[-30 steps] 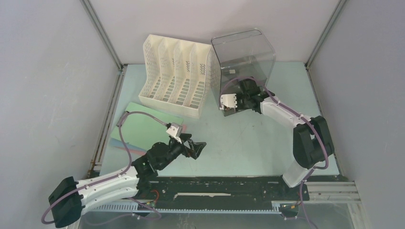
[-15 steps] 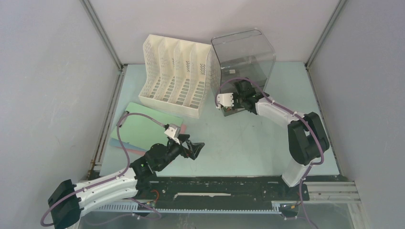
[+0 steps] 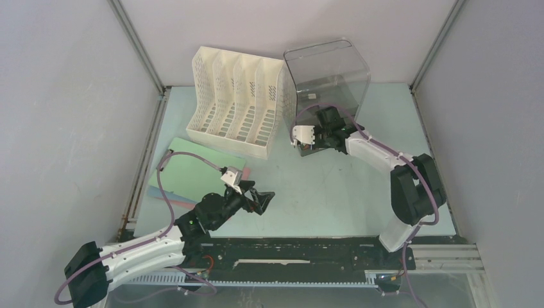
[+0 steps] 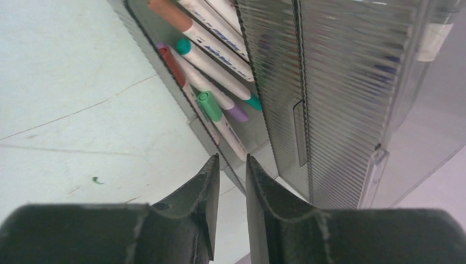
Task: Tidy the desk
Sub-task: Place the stationery in the drawer, then close the drawer in the storage box.
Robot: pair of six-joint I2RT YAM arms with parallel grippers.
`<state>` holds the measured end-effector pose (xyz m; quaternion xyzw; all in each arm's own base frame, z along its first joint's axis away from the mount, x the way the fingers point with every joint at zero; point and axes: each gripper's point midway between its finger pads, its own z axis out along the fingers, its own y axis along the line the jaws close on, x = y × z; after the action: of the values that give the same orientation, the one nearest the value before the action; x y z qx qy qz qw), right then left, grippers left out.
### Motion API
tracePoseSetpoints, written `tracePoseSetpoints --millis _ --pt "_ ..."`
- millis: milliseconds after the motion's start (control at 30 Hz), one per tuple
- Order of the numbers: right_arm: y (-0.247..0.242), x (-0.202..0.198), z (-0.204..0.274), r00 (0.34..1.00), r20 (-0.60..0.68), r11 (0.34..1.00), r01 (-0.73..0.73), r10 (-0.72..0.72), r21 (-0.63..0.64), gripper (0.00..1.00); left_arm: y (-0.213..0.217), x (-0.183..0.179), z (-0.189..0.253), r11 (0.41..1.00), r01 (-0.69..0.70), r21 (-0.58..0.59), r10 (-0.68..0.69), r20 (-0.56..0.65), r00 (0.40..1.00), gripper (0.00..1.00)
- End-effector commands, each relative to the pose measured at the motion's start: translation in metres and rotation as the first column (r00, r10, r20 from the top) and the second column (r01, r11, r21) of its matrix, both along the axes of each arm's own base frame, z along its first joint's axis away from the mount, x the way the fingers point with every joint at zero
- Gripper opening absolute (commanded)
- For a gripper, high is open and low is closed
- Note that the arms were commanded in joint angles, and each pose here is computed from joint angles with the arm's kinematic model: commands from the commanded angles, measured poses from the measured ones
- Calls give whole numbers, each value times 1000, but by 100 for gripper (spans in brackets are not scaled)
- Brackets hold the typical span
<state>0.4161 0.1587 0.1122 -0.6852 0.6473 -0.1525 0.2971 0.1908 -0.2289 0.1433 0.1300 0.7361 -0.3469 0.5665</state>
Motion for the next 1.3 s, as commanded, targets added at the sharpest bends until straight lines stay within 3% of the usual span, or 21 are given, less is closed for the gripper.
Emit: tracePoseSetpoints --millis 0,233,433,700,767,867,967,1100,1267 --pt "11 -26 35 1000 -24 989 10 -7 145 31 0 3 13 999 -11 -40 12 16 1000 100" --pt "21 -76 66 989 -142 939 13 38 343 29 -5 2 18 999 6 -40 -5 12 1000 100" --pt "14 -130 111 967 -224 831 23 123 556 27 -14 1 26 998 29 -58 -31 -27 999 100" --pt "-17 -170 155 983 -118 671 -10 144 741 30 -47 3 49 985 151 -79 -156 -58 986 100" --pt "-22 -179 158 981 -128 637 7 144 771 39 -54 9 54 985 158 -74 -163 -62 985 100" --pt "-26 -187 152 971 -202 575 92 129 813 69 -69 13 60 977 203 -63 -207 -72 976 100" --pt "-26 -192 139 954 -256 580 123 153 805 86 -90 19 56 966 256 -44 -259 -108 960 100" --pt "-28 -190 133 953 -263 596 125 151 793 87 -121 28 48 945 325 -18 -324 -167 931 100" --pt "-40 -176 136 974 -222 610 146 50 779 84 -151 55 22 936 340 96 -308 -252 917 85"
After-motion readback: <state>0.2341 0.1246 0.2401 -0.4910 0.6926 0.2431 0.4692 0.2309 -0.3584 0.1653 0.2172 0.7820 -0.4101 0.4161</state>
